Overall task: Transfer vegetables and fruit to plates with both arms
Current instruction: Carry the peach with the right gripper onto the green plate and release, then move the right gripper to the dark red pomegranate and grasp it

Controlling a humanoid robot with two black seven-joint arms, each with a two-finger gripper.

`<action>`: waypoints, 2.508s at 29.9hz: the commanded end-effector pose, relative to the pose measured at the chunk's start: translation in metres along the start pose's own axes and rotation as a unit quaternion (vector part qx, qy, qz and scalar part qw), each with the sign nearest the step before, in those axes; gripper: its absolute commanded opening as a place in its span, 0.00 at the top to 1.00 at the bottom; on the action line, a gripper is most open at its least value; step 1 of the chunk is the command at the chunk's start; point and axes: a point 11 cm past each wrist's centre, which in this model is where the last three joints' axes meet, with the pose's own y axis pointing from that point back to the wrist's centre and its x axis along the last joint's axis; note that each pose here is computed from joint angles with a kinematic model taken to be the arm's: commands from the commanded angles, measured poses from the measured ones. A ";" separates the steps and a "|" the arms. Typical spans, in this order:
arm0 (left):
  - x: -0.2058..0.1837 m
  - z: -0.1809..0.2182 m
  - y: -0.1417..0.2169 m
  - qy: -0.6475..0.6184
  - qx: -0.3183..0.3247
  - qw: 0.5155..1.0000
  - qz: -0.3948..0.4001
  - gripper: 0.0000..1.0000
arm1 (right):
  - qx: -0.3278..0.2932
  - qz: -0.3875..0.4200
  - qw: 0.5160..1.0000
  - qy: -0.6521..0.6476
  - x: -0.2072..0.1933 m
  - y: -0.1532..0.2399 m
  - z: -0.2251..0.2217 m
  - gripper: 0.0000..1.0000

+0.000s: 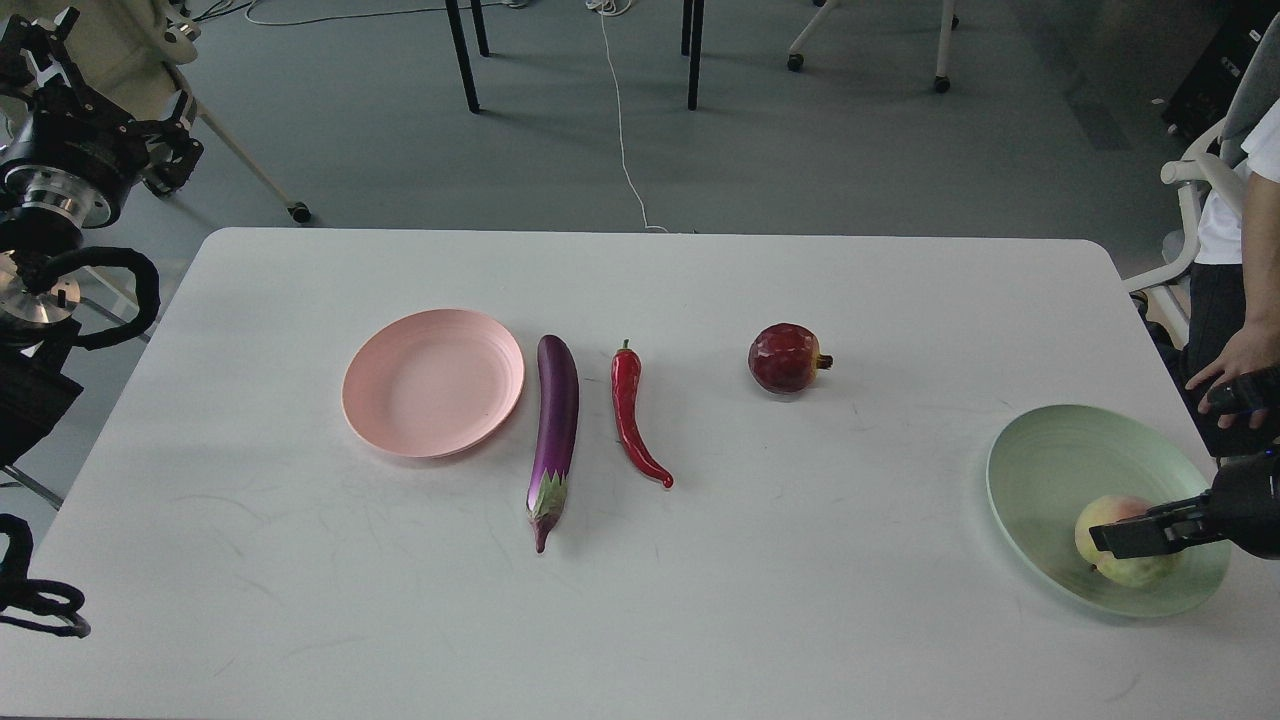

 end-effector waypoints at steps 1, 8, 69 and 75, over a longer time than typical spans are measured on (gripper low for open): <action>0.001 0.000 0.001 -0.001 0.001 1.000 0.001 0.01 | 0.002 0.004 1.000 0.003 0.004 0.000 -0.002 0.07; 0.001 0.000 0.001 -0.002 0.002 1.000 0.001 0.01 | 0.020 0.072 0.997 0.013 0.054 0.014 -0.018 0.04; 0.013 0.012 0.006 -0.013 -0.004 1.000 0.012 0.02 | 0.060 0.143 0.973 0.171 0.222 -0.117 -0.211 0.06; 0.017 0.012 0.008 -0.014 -0.004 1.000 0.016 0.02 | 0.061 0.136 0.973 0.175 0.219 -0.119 -0.213 0.11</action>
